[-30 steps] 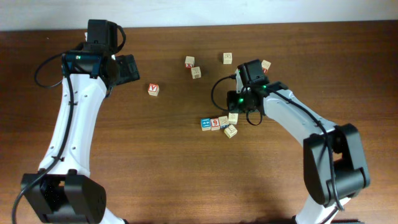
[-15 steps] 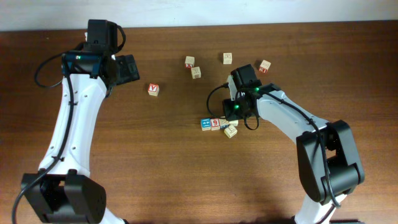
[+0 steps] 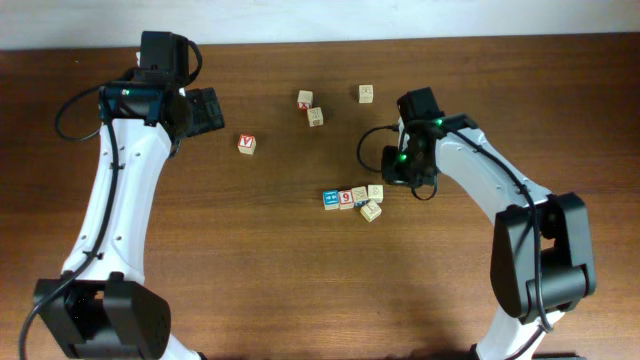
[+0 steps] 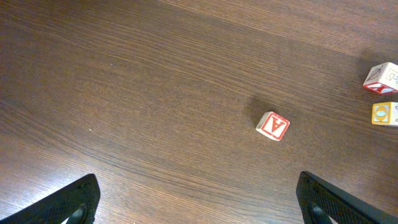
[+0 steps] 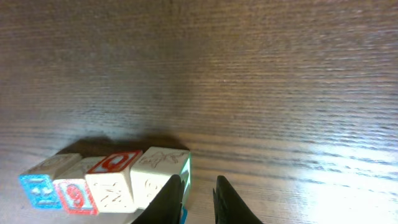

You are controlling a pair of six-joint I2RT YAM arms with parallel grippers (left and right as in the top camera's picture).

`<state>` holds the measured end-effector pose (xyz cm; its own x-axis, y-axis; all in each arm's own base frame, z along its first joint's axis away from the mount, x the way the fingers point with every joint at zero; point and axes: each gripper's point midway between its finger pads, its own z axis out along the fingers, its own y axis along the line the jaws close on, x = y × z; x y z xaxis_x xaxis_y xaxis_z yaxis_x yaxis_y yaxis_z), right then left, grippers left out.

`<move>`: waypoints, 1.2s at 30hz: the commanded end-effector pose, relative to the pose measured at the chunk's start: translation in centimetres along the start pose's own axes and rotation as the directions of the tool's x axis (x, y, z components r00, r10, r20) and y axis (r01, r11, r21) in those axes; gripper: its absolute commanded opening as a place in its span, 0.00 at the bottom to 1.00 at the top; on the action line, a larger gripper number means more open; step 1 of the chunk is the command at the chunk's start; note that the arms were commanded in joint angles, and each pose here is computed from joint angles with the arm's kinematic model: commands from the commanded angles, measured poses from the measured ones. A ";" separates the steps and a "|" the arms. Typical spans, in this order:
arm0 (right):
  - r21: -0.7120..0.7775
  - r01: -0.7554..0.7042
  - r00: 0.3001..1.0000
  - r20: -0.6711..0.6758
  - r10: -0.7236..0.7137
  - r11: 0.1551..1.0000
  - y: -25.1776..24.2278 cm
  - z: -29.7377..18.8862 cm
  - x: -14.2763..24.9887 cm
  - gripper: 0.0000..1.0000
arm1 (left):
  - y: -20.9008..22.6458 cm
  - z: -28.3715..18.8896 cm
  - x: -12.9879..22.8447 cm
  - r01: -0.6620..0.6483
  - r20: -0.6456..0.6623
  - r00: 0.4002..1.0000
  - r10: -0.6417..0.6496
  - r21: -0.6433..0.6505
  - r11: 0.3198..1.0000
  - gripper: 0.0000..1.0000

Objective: Rotate 5 blocks

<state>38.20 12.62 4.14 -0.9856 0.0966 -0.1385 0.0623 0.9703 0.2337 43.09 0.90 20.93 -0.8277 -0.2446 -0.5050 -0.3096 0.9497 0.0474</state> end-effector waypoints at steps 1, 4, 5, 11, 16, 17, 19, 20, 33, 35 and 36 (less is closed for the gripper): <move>0.011 -0.005 1.000 -0.022 0.005 1.000 -0.2 1.3 1.1 0.19 | 0.1 -0.2 -0.6 0.018 0.017 1.000 -0.018 -0.009 1.000 0.99; 0.012 0.007 0.998 -0.059 -0.007 1.000 0.2 3.0 1.8 0.19 | 0.1 -0.2 -0.6 0.018 0.017 1.000 -0.018 -0.009 1.000 0.99; 0.004 0.009 0.997 -0.071 -0.008 1.000 0.4 3.3 2.0 0.19 | 0.1 -0.2 -0.6 0.018 0.017 1.000 -0.018 -0.009 1.000 0.99; -0.038 0.022 0.995 -0.093 -0.026 0.999 1.4 3.6 2.6 0.19 | 0.1 -0.2 -0.6 0.018 0.017 1.000 -0.018 -0.009 1.000 0.99; -0.068 0.063 0.991 -0.113 -0.070 0.996 3.3 3.8 3.6 0.19 | 0.1 -0.2 -0.6 0.018 0.017 1.000 -0.018 -0.009 1.000 0.99; -0.071 0.079 0.989 -0.117 -0.087 0.994 3.9 3.9 4.0 0.19 | 0.1 -0.2 -0.6 0.018 0.017 1.000 -0.018 -0.009 1.000 0.99; -0.082 0.086 0.988 -0.124 -0.096 0.993 4.4 3.9 4.3 0.19 | 0.1 -0.2 -0.6 0.018 0.017 1.000 -0.018 -0.009 1.000 0.99; -0.090 0.085 0.987 -0.130 -0.096 0.992 4.5 3.9 4.4 0.19 | 0.1 -0.2 -0.6 0.018 0.017 1.000 -0.018 -0.009 1.000 0.99; 0.011 -0.030 0.976 -0.216 0.032 0.999 2.3 -1.7 5.4 0.27 | 0.0 -0.2 -0.6 0.016 0.017 1.000 -0.016 -0.008 1.000 0.99; 0.013 -0.021 0.962 -0.272 0.023 1.000 2.5 -1.2 7.4 0.24 | 0.0 -0.2 -0.6 0.016 0.017 1.000 -0.016 -0.008 1.000 0.99; 0.016 -0.008 0.954 -0.300 0.012 1.000 2.7 -0.8 8.5 0.24 | 0.0 -0.2 -0.6 0.016 0.017 1.000 -0.016 -0.008 1.000 0.99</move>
<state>31.64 14.99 4.52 -0.9899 0.0596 0.1290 0.0868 0.9723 0.2172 43.10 0.90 20.94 -0.8273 -0.2447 -0.5057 -0.3096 0.9497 0.0471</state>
